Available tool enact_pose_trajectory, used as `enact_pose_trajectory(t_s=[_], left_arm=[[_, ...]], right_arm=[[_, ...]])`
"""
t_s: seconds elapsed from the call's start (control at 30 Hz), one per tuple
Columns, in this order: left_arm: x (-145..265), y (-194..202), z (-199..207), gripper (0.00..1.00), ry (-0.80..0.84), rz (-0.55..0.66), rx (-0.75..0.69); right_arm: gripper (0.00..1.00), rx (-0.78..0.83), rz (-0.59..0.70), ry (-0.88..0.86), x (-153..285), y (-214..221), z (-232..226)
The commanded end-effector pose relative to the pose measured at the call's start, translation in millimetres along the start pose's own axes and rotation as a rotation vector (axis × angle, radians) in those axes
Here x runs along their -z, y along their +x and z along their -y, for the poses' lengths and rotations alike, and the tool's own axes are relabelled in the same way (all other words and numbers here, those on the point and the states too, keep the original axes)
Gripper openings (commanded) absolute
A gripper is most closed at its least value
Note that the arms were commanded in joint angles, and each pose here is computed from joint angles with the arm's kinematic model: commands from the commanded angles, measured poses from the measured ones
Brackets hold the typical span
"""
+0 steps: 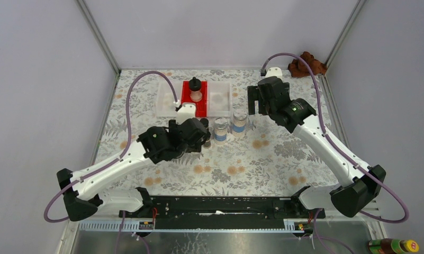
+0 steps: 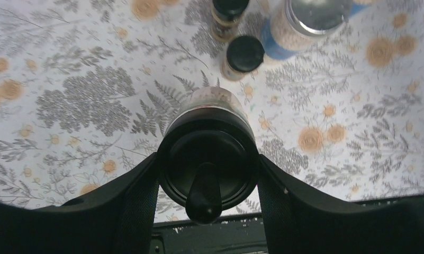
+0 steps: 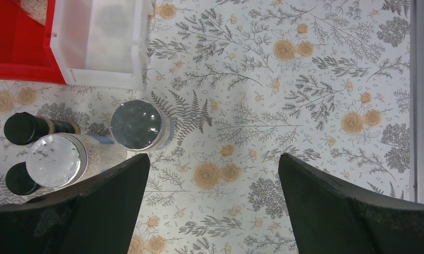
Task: Organize the condiment bottles
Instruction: Pick up the bottle from the center of the board, then place the bottle in the storage box.
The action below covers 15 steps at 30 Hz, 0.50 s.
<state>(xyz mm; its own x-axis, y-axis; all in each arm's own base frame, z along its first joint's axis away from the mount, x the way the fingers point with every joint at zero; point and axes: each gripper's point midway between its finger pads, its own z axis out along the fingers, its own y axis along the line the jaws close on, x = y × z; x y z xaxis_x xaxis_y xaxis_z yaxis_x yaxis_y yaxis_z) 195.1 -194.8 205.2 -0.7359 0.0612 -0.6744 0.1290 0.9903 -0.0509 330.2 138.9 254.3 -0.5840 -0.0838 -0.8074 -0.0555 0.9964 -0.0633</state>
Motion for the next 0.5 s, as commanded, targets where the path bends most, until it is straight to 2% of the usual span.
enact_pose_trajectory(t_s=[0.0,0.23,0.47], left_arm=[[10.0,-29.9,-23.4,0.0,-0.139,0.115,0.023],[10.7,-66.4,-43.2,0.0,-0.242,0.204,0.072],[-6.6,-116.2,-58.0,0.0,-0.237,0.268,0.144]], right_arm=[[1.0,-0.009,0.043,-0.02,5.7,-19.9,-1.1],[1.0,-0.004,0.05,-0.017,8.4,-21.9,2.9],[1.0,-0.003,0.047,-0.02,8.6,-19.0,4.0]])
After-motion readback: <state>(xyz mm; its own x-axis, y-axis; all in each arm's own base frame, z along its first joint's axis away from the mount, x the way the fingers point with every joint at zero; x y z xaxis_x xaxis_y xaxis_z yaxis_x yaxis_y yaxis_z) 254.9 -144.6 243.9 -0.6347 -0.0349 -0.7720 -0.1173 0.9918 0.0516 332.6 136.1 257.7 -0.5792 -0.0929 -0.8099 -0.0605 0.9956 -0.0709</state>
